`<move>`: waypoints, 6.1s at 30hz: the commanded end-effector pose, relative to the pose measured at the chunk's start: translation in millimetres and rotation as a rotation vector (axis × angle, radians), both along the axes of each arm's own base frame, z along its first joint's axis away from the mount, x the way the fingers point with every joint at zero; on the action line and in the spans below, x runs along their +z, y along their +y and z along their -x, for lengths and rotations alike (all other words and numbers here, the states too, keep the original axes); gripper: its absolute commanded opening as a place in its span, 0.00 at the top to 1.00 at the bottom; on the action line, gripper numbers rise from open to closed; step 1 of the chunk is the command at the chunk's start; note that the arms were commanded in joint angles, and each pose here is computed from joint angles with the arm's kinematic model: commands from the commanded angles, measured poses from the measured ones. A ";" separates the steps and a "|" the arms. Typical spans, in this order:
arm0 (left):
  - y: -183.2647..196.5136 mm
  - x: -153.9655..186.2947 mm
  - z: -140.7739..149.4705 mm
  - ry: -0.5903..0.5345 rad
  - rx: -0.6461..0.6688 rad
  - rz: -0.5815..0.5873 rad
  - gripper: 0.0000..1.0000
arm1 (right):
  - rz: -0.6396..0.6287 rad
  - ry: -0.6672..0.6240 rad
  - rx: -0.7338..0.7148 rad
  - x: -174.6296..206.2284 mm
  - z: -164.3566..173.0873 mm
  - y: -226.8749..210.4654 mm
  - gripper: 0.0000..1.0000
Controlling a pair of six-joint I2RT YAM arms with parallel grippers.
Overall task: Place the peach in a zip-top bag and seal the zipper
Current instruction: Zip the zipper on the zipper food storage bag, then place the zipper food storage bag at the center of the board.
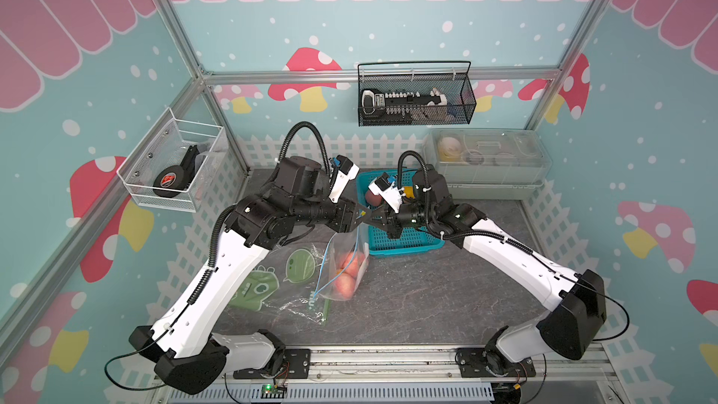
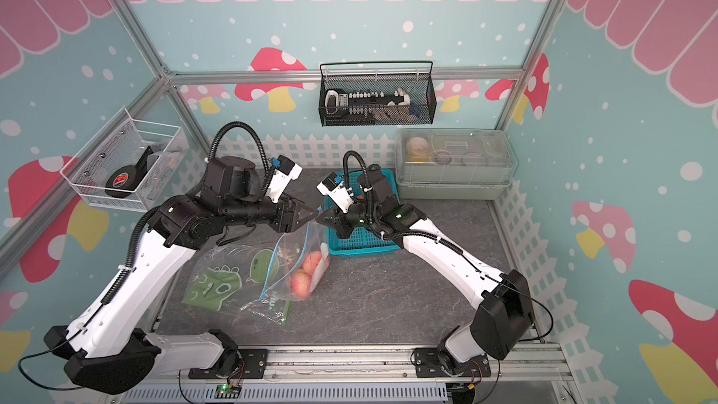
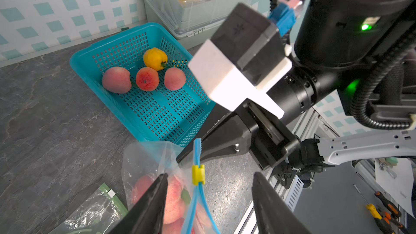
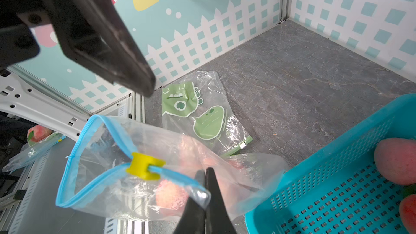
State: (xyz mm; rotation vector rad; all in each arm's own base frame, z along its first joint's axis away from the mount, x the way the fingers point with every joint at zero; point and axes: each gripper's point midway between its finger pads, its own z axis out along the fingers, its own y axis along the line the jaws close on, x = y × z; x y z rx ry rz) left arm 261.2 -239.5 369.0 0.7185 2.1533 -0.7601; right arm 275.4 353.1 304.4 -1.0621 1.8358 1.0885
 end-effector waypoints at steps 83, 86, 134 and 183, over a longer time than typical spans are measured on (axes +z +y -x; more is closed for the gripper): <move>51.5 -1.3 23.2 -0.122 0.121 -0.124 0.93 | -0.133 -0.081 -0.199 63.5 -62.6 -11.0 1.00; 53.9 -1.1 23.8 -0.124 0.129 -0.128 0.93 | -0.133 -0.083 -0.235 65.1 -68.0 -14.3 1.00; 81.0 14.2 39.7 -0.164 0.206 -0.140 0.76 | -0.327 -0.069 -0.683 90.6 -127.2 -67.7 1.00; 63.1 -0.7 -71.9 -0.104 0.458 -0.021 1.00 | -0.232 -0.077 -0.522 65.5 -107.3 -12.2 0.38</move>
